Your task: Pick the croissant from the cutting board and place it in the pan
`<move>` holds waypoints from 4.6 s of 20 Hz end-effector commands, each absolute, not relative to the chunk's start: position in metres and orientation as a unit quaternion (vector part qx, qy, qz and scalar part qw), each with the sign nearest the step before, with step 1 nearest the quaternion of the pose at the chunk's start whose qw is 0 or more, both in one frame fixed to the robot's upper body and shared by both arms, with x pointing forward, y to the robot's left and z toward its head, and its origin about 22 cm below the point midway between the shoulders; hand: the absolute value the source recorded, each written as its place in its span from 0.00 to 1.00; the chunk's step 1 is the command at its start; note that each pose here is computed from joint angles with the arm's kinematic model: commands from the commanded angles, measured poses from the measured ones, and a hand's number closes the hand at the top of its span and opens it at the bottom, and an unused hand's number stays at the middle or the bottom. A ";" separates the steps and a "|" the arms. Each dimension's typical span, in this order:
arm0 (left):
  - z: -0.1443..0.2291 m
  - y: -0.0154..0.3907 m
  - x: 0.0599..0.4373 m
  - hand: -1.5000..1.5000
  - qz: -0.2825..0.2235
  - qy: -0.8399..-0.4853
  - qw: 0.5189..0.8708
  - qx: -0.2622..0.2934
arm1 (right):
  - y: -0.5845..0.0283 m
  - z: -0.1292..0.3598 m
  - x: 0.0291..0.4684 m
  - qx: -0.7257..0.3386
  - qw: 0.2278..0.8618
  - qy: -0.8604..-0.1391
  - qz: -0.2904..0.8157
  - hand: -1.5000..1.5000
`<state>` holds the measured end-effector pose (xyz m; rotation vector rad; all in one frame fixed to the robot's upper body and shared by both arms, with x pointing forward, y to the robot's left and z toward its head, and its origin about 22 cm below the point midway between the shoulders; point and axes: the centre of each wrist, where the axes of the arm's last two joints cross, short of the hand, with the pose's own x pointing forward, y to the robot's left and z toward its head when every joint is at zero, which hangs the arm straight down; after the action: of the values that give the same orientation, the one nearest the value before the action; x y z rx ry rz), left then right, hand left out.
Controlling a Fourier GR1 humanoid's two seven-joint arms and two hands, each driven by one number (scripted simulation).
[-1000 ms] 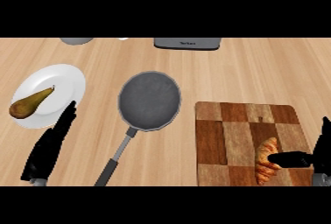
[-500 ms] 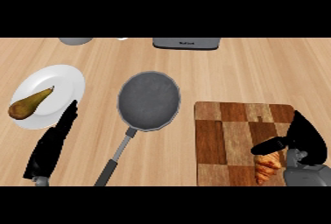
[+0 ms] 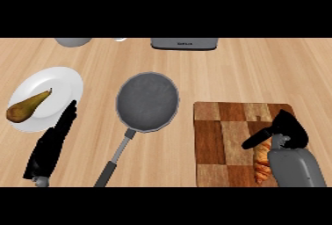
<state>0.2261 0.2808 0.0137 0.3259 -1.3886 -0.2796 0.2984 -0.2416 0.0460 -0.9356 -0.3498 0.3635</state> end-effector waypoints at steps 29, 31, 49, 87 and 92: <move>0.004 0.279 0.218 0.50 -0.115 -0.627 0.755 0.153 | -0.236 0.003 0.318 -0.448 0.874 0.075 0.173 0.00; 0.017 0.285 0.228 0.50 -0.114 -0.632 0.749 0.160 | -0.242 0.004 0.314 -0.441 0.876 0.078 0.179 0.00; 0.008 0.292 0.223 0.50 -0.122 -0.626 0.753 0.160 | -0.210 -0.002 0.275 -0.400 0.885 -0.074 0.227 1.00; 0.014 0.266 0.238 0.50 -0.139 -0.642 0.740 0.142 | -0.045 0.114 0.364 -0.416 0.617 -0.617 0.257 1.00; 0.011 0.265 0.228 0.50 -0.143 -0.647 0.737 0.132 | -0.044 0.075 0.384 -0.410 0.632 -0.590 0.290 1.00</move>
<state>0.2322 0.2712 0.0100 0.3035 -1.4090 -0.3024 0.3688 -0.0396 0.1029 -0.9517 -1.3949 0.6571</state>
